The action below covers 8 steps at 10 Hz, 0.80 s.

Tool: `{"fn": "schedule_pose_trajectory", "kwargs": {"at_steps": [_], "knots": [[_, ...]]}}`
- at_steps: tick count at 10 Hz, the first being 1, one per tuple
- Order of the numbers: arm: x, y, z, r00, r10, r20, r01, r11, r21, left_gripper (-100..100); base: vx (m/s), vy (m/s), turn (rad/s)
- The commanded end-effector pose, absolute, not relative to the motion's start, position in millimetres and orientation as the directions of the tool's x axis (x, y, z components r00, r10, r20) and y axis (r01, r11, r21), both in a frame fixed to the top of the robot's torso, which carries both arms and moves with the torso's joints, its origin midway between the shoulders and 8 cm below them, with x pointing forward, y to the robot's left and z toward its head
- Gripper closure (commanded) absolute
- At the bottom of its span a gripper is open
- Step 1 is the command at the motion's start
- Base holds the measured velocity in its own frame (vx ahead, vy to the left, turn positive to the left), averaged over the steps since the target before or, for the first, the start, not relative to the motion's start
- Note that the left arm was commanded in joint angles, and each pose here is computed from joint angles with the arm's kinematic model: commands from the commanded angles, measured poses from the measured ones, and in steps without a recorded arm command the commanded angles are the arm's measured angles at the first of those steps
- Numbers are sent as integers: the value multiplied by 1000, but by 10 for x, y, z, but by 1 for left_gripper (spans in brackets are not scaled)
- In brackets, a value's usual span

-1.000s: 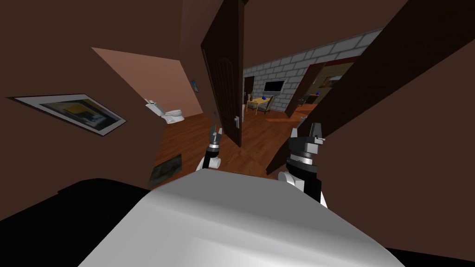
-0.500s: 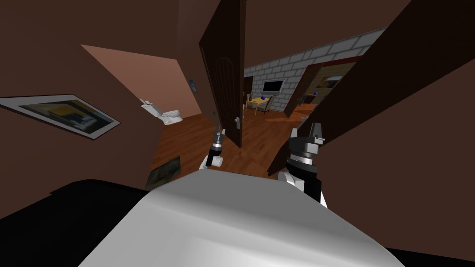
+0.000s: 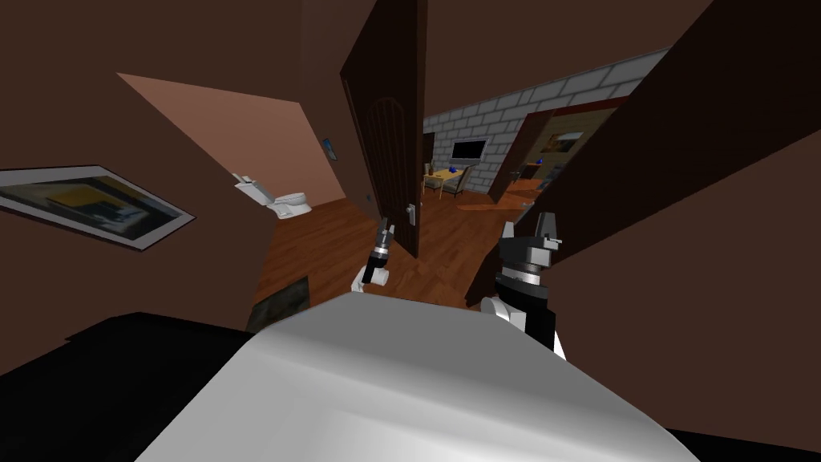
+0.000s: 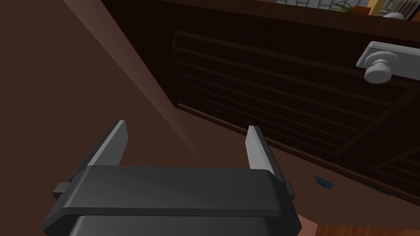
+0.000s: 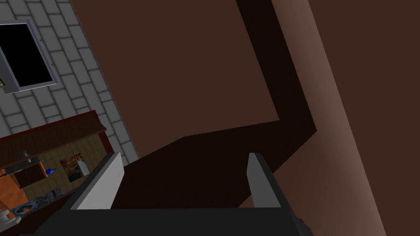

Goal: Push the door open

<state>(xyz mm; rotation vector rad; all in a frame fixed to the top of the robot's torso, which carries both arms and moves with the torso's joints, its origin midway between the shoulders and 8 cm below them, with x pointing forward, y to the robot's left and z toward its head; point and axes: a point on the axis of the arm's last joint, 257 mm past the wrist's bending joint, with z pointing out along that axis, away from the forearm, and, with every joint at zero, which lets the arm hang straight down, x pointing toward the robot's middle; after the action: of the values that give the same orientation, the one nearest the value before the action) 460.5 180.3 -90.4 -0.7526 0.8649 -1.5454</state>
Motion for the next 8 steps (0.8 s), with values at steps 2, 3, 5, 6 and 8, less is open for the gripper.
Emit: {"fn": "schedule_pose_trajectory", "kwargs": {"at_steps": [2,3,5,6,8], "knots": [[4752,1696,-1079,-166,-986,2,483,-83,-872,-100,92,116,-61],[4811,1649,-1145,-176,-984,2,469,-86,-879,-100,97,107,-60],[4878,1604,-1265,-184,-983,3,446,-86,-891,-100,74,87,-45],[4936,1555,-1337,-194,-981,3,431,-88,-898,-100,36,66,-36],[5047,1457,-1478,-212,-977,3,400,-90,-912,-100,63,89,-78]]}}
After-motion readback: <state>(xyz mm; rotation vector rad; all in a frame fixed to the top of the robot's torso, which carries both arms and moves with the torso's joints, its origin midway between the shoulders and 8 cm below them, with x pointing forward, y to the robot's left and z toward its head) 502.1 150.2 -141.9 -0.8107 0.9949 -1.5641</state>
